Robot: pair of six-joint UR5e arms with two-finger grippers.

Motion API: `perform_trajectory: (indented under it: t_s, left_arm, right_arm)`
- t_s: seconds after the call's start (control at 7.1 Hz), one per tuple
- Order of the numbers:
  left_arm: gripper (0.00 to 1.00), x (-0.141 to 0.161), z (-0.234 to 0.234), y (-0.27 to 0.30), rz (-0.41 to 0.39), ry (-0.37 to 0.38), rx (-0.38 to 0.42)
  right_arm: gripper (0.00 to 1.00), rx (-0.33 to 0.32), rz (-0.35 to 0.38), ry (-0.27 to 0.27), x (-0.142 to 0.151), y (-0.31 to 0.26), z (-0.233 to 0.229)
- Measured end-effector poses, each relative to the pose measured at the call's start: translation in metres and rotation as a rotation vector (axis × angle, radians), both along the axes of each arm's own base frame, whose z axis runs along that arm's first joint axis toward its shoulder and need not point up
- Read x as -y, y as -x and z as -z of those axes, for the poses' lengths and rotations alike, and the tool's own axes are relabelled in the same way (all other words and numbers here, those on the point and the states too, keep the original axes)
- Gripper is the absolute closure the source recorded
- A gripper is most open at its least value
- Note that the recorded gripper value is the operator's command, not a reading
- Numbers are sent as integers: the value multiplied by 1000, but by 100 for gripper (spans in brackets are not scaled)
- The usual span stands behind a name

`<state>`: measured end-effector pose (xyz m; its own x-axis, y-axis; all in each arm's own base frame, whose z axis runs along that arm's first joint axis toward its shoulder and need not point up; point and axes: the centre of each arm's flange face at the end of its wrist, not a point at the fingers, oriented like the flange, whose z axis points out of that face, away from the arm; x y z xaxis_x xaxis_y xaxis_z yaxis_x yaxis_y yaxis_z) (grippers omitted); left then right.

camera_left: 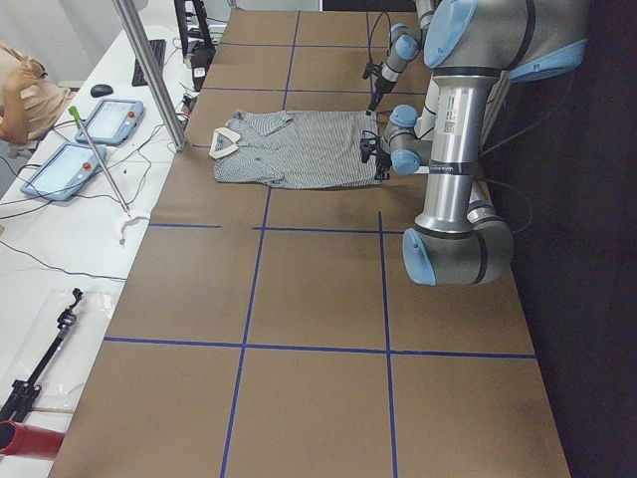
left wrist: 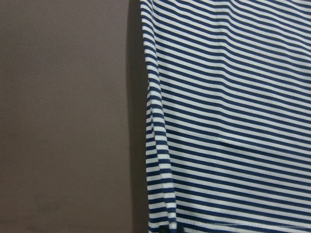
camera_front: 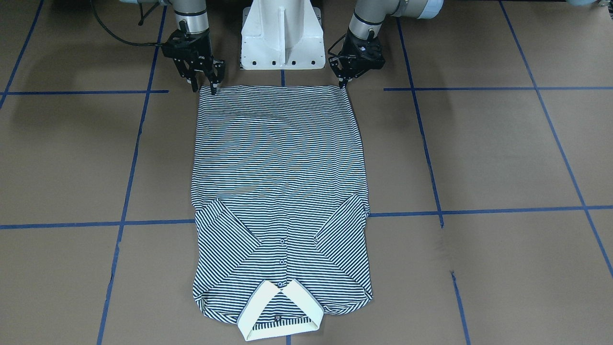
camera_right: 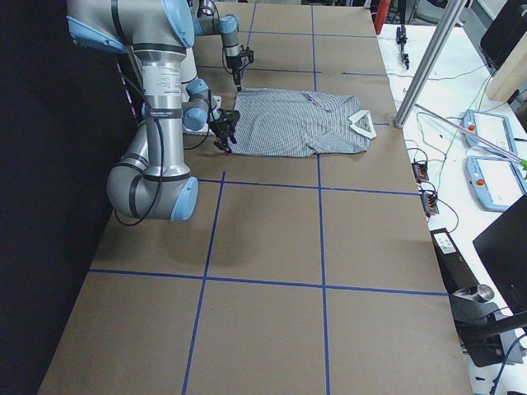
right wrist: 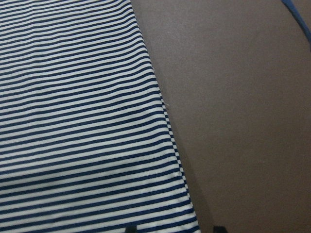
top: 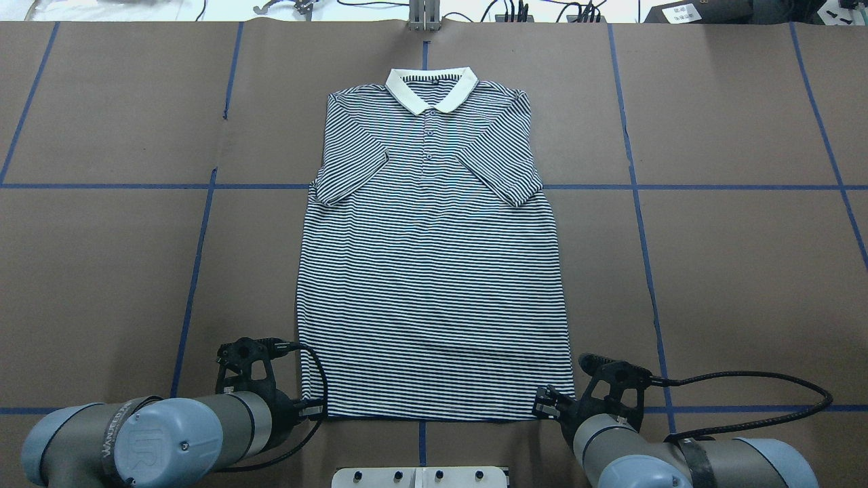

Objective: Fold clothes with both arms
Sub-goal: 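Grasp the hem corners with both grippers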

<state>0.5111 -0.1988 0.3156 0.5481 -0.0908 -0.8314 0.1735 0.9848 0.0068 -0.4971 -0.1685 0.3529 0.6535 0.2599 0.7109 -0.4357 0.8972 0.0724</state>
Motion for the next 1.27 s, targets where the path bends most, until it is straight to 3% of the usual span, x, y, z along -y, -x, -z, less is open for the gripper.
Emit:
perform_trajectory:
  t_s: [0.28, 0.7, 1.27]
  left_arm:
    - [100, 0, 0, 0, -1, 1, 1]
    - [100, 0, 0, 0, -2, 2, 1]
    - [100, 0, 2, 0, -3, 0, -4]
  right_arm:
    - [48, -8, 3, 1, -2, 2, -4]
    - [100, -14, 8, 1, -6, 5, -6]
    - [100, -8, 8, 0, -4, 1, -3]
